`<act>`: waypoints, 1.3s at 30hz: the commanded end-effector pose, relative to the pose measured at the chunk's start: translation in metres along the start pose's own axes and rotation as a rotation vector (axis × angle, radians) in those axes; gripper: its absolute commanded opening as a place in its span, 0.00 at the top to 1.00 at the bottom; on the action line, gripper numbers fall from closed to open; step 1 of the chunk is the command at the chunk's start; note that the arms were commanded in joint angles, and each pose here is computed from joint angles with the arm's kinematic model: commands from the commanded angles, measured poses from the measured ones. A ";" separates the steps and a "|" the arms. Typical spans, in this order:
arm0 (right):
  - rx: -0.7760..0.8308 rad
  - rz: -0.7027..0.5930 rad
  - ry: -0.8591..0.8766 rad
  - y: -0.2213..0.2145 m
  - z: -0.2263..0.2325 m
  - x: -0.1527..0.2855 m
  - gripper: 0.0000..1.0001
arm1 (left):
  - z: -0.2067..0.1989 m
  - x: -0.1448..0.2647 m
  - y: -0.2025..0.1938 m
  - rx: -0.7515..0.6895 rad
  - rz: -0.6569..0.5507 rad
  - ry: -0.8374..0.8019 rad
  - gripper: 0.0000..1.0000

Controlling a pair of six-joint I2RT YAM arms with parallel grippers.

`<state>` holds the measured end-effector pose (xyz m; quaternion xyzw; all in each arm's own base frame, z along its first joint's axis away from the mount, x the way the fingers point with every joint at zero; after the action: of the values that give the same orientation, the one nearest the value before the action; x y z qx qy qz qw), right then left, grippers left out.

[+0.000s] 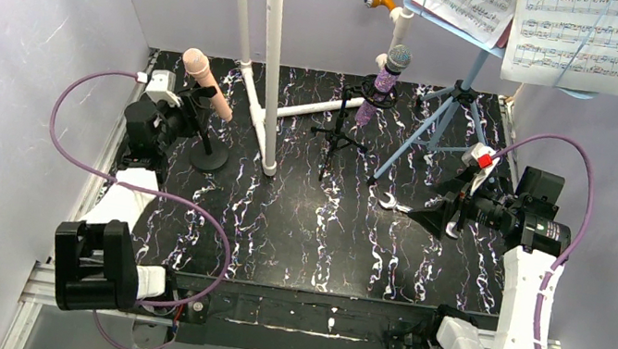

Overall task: Pack up the instrument practice props
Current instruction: Pick up the microphone stand with the microphone from the center of the board.

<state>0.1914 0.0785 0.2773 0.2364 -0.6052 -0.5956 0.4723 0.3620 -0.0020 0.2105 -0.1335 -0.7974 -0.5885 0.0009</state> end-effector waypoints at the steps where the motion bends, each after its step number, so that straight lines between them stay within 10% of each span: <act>1: 0.018 -0.017 0.011 0.005 0.002 0.000 0.00 | -0.005 -0.009 0.030 -0.055 -0.067 -0.053 0.56; 16: 0.011 -0.010 0.006 0.004 0.001 0.000 0.00 | -0.007 -0.015 0.029 -0.098 -0.050 -0.090 0.99; 28: 0.008 -0.007 0.006 0.005 0.004 0.001 0.00 | -0.051 0.056 0.045 -0.211 -0.143 -0.209 1.00; 39: 0.004 0.032 -0.017 -0.005 0.000 0.001 0.00 | -0.110 0.125 0.016 -0.324 0.006 -0.353 1.00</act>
<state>0.1917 0.0761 0.2738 0.2228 -0.6108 -0.5945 0.4732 0.2532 -0.0592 0.2716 -0.1952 -0.7166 -0.6537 -0.1451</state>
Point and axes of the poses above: each gripper's point midway between its finger pads, its own x axis back along the fingers, its own z axis along the line the jaws close on, y = z × x, the point moved 4 cm from there along x, back along the fingers
